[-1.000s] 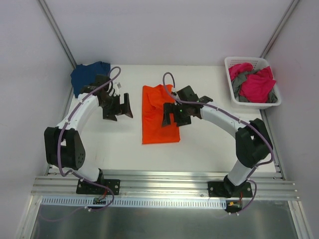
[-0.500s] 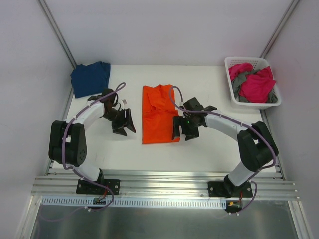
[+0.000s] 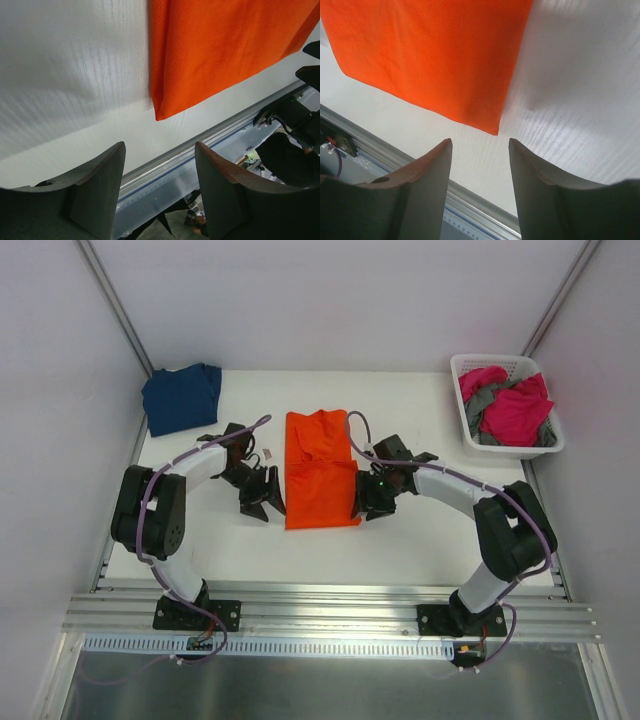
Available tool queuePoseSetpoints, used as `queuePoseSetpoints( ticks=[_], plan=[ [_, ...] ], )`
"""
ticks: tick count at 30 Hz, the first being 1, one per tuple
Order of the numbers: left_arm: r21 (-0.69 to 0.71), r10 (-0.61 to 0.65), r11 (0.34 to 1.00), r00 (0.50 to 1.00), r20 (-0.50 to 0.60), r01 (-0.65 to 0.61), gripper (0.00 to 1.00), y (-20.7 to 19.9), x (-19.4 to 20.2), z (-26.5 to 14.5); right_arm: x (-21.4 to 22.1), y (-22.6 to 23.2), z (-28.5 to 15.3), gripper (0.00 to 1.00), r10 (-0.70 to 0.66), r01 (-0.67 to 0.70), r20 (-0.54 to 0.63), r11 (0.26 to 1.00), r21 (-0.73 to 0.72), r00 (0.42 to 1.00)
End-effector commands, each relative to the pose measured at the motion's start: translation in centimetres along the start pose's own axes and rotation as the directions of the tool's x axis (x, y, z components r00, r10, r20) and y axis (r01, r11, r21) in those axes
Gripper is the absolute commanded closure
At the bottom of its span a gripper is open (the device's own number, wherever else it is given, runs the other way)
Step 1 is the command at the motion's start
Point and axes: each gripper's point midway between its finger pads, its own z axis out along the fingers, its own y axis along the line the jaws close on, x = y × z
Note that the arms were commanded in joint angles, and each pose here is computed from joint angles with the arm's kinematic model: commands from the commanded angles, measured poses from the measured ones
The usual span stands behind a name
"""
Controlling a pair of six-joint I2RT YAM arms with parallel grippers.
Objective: Fold and stack the t-shirts
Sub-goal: Fold the tshirt
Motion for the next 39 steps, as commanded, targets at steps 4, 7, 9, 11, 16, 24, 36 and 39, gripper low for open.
queuePoseSetpoints(
  ticks=[4,7,9,11,16,24,36,39],
  plan=[
    [0.037,-0.010,0.999,1.000,-0.028,0.011,0.42,-1.1,-0.1,0.6,-1.2,1.1,0.5,0.53,-0.003,0.003,0.007,0.999,-0.052,1.000],
    [0.039,-0.014,0.999,0.999,-0.032,0.015,0.43,-1.1,-0.3,0.8,-0.9,0.8,0.8,0.53,0.004,-0.004,-0.003,0.999,-0.046,1.000],
    [0.039,-0.015,0.999,0.999,-0.037,0.016,0.43,-1.0,-0.3,1.1,-0.8,0.8,1.1,0.54,0.009,-0.009,-0.013,0.999,-0.047,1.000],
    [0.042,-0.014,0.999,0.999,-0.034,0.015,0.44,-1.0,-0.5,1.2,-0.8,0.9,1.2,0.56,0.007,-0.008,-0.014,0.998,-0.055,1.000],
    [0.047,-0.011,0.999,0.998,-0.054,0.013,0.46,-1.3,-1.0,2.1,-0.9,1.0,1.7,0.63,0.007,-0.008,-0.021,0.997,-0.070,1.000],
    [0.057,0.015,0.998,0.996,-0.086,-0.010,0.56,-2.3,-0.5,3.0,-0.8,1.3,1.7,0.65,0.008,-0.010,-0.023,0.997,-0.082,1.000],
    [0.063,0.005,0.998,0.995,-0.098,0.002,0.63,-2.1,0.2,3.1,-0.8,1.3,1.8,0.65,0.011,-0.013,-0.024,0.996,-0.090,1.000],
    [0.059,-0.009,0.998,0.994,-0.109,0.015,0.63,-1.9,0.5,3.3,-0.8,1.3,1.8,0.65,0.012,-0.014,-0.022,0.996,-0.089,1.000]
  ],
)
